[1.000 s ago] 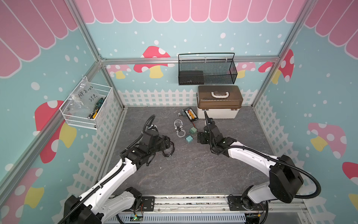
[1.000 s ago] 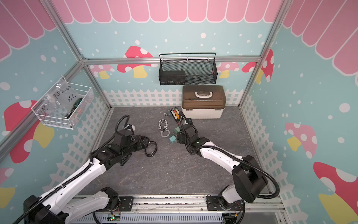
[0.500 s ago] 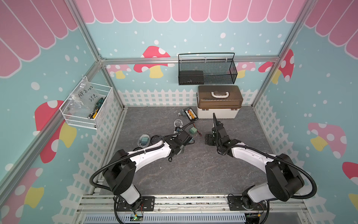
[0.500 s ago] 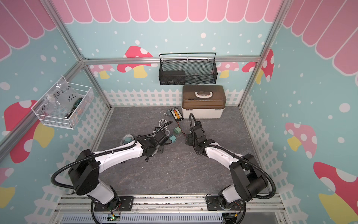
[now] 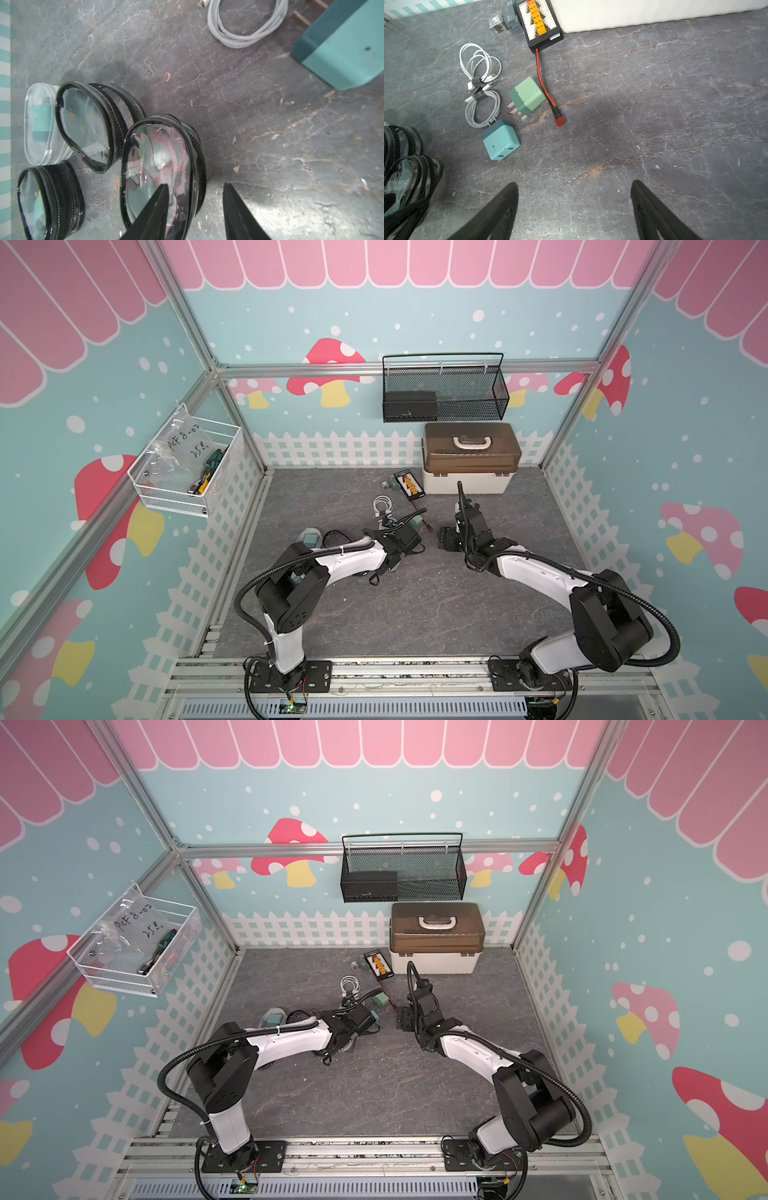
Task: Pack away charging kits
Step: Pick up the storage bag at the center of the board.
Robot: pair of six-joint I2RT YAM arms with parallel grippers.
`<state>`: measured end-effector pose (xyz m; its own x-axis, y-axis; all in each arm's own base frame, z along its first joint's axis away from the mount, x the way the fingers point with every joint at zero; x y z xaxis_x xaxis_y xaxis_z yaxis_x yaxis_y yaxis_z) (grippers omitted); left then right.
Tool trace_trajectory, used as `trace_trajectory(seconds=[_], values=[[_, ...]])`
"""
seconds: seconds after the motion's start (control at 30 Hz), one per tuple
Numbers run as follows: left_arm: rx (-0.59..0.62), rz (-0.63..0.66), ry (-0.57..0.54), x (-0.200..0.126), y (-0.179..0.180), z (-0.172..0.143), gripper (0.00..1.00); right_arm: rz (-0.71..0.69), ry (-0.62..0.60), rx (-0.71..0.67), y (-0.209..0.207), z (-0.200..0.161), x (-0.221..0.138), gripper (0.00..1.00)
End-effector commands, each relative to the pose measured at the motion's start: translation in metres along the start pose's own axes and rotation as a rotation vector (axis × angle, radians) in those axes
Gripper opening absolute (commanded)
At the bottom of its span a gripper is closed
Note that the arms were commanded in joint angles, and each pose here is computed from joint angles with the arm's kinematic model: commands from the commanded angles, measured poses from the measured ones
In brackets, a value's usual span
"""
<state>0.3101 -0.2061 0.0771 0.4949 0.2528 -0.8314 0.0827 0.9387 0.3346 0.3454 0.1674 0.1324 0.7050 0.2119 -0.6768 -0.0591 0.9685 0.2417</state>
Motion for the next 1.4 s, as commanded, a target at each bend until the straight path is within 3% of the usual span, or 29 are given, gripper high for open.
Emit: trace_trajectory(seconds=[0.0, 0.37, 0.63, 0.8, 1.0, 1.2, 1.37], values=[[-0.022, 0.036, -0.002, 0.004, 0.005, 0.005, 0.42, 0.007, -0.007, 0.002, -0.001, 0.001, -0.001, 0.83], [-0.048, 0.022, 0.031, 0.02, 0.008, 0.002, 0.27, 0.03, 0.01, 0.0, 0.004, 0.0, 0.004, 0.83], [-0.082, 0.012, 0.02, 0.015, 0.018, 0.007, 0.0, 0.05, 0.023, 0.003, 0.008, -0.001, 0.009, 0.82], [-0.127, -0.036, 0.004, 0.005, 0.027, 0.012, 0.0, 0.101, 0.033, -0.008, 0.019, 0.003, 0.015, 0.82], [-0.2, -0.184, -0.013, -0.014, 0.044, 0.007, 0.0, 0.207, 0.059, -0.059, 0.057, 0.035, 0.035, 0.74], [-0.242, -0.313, -0.023, -0.03, 0.056, -0.001, 0.0, 0.208, 0.145, -0.131, 0.093, 0.064, 0.088, 0.69], [-0.251, -0.341, -0.034, -0.036, 0.06, 0.0, 0.0, 0.19, 0.213, -0.198, 0.116, 0.074, 0.138, 0.68]])
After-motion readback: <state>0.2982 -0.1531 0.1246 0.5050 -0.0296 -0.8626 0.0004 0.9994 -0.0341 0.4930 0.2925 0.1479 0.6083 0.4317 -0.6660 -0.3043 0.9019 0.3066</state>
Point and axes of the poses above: each gripper's point midway between its finger pads, its own x axis out along the fingers, its own y axis along the line the jaws close on, z = x × y, the point moved 3 cm from there along -x, back along the fingers, and after that the axes turned 2 degrees about x, right-handed, at the moved point
